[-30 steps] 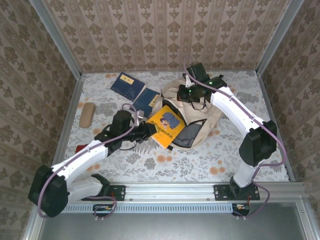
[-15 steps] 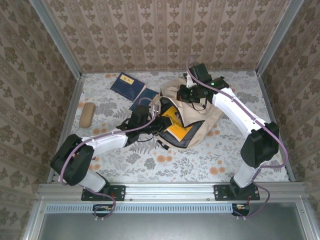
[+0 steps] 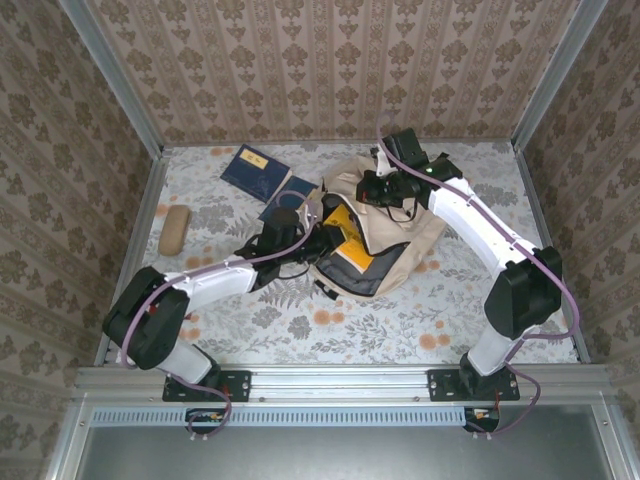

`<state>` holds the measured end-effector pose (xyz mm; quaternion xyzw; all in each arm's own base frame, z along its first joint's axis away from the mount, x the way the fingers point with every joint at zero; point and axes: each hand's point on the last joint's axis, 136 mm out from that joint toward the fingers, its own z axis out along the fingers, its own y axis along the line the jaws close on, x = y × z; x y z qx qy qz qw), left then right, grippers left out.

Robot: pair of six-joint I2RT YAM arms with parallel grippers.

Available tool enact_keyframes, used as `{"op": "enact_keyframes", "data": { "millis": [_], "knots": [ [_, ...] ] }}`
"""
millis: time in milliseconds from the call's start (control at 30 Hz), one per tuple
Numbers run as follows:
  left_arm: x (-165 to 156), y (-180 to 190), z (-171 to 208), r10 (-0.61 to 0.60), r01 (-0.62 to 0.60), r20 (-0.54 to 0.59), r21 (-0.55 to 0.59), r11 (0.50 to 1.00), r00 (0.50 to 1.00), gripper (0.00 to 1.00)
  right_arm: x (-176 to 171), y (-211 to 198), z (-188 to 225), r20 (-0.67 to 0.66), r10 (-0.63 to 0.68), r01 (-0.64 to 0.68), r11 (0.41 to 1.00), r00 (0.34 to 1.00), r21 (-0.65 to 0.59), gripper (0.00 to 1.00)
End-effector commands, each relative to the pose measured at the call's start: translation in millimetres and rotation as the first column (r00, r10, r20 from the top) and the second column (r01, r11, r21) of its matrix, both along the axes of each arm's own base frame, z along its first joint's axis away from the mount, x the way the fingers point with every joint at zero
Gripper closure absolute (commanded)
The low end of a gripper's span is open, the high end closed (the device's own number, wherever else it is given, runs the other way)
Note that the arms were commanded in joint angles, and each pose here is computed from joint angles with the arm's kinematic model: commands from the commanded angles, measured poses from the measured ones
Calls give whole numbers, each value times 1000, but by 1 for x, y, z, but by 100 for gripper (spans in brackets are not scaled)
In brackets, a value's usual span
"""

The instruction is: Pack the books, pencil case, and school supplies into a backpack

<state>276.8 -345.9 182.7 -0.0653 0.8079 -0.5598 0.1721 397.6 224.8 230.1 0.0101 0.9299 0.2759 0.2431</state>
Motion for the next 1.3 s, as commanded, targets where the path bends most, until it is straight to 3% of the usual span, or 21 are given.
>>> {"op": "enact_keyframes", "data": {
  "millis": [0, 267, 533, 867, 1033, 1267],
  "knots": [
    [4, -1, 68, 10, 15, 190, -131, 991, 982, 99, -3, 3, 28, 56, 6, -10, 998, 998, 61, 100],
    [11, -8, 57, 12, 11, 160, -143, 990, 987, 100, -4, 3, 25, 49, 5, -8, 998, 999, 59, 100],
    [22, -22, 5, 40, -40, 90, -6, 999, 995, 98, -4, 1, 24, 45, -1, -1, 998, 999, 58, 100],
    [64, -52, -28, 126, -128, 73, 28, 991, 989, 95, -8, -2, 25, 49, -6, 3, 998, 999, 61, 100],
    [87, -58, -40, 181, -184, 62, 49, 982, 982, 83, -8, -5, 26, 51, -16, 13, 998, 999, 60, 100],
    [79, -41, -78, 217, -211, -45, 110, 971, 975, 45, -5, -9, 20, 44, -30, 28, 998, 999, 65, 100]
  ]
}}
